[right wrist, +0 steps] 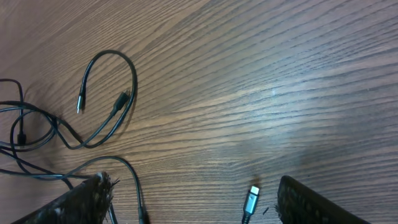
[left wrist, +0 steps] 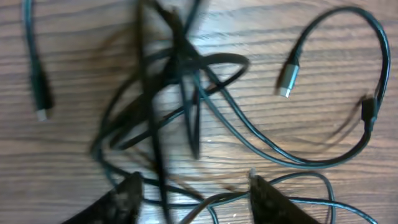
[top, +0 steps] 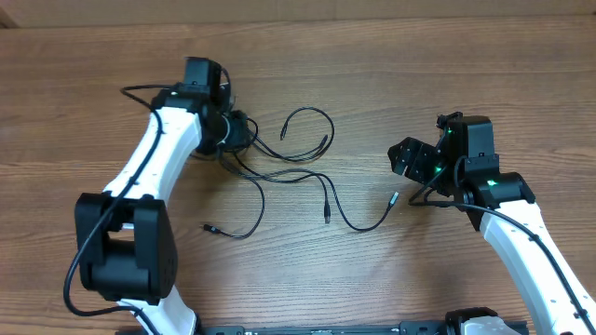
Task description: Untangle cables
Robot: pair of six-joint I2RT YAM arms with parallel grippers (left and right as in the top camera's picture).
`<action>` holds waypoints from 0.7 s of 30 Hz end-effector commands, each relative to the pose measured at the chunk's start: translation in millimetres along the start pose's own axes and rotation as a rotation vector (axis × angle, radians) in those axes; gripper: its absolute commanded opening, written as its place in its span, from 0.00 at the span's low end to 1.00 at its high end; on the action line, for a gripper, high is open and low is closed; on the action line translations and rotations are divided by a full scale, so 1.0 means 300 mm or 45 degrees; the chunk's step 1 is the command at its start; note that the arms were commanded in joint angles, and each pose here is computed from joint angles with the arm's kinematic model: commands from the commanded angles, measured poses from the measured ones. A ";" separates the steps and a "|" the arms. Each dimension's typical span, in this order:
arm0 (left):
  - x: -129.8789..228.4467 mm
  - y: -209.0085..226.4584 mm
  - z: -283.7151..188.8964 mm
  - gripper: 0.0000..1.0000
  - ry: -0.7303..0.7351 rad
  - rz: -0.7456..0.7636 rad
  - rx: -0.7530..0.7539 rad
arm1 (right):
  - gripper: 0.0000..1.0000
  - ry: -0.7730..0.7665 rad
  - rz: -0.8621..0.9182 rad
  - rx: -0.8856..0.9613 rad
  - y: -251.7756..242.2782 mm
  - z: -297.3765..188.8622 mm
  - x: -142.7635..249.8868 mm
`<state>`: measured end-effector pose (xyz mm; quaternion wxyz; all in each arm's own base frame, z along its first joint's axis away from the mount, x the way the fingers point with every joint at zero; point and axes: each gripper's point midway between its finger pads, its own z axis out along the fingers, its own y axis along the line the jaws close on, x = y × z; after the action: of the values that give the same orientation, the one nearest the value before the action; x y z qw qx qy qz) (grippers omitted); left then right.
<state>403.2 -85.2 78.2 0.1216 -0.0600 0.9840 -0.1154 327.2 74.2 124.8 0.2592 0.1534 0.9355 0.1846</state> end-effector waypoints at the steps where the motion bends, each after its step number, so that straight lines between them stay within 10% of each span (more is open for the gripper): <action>1: 0.011 -0.022 0.047 0.41 0.022 0.078 -0.054 | 0.84 -0.054 -0.018 -0.039 0.038 -0.036 -0.044; 5: 0.011 -0.065 0.052 0.36 0.005 0.121 -0.046 | 0.84 -0.054 -0.019 -0.039 0.038 -0.036 -0.044; 8: 0.004 -0.097 0.049 0.05 -0.014 0.147 -0.031 | 0.83 -0.054 -0.018 -0.039 0.038 -0.036 -0.044; 21: -0.099 -0.679 -0.574 0.04 -0.389 0.589 0.651 | 0.82 -0.080 -0.190 -0.325 0.183 -0.058 -0.071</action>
<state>430.4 -198.8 197.2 0.2206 0.0849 0.9432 -0.2334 341.1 84.4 139.0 0.2908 0.1320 0.9227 0.2159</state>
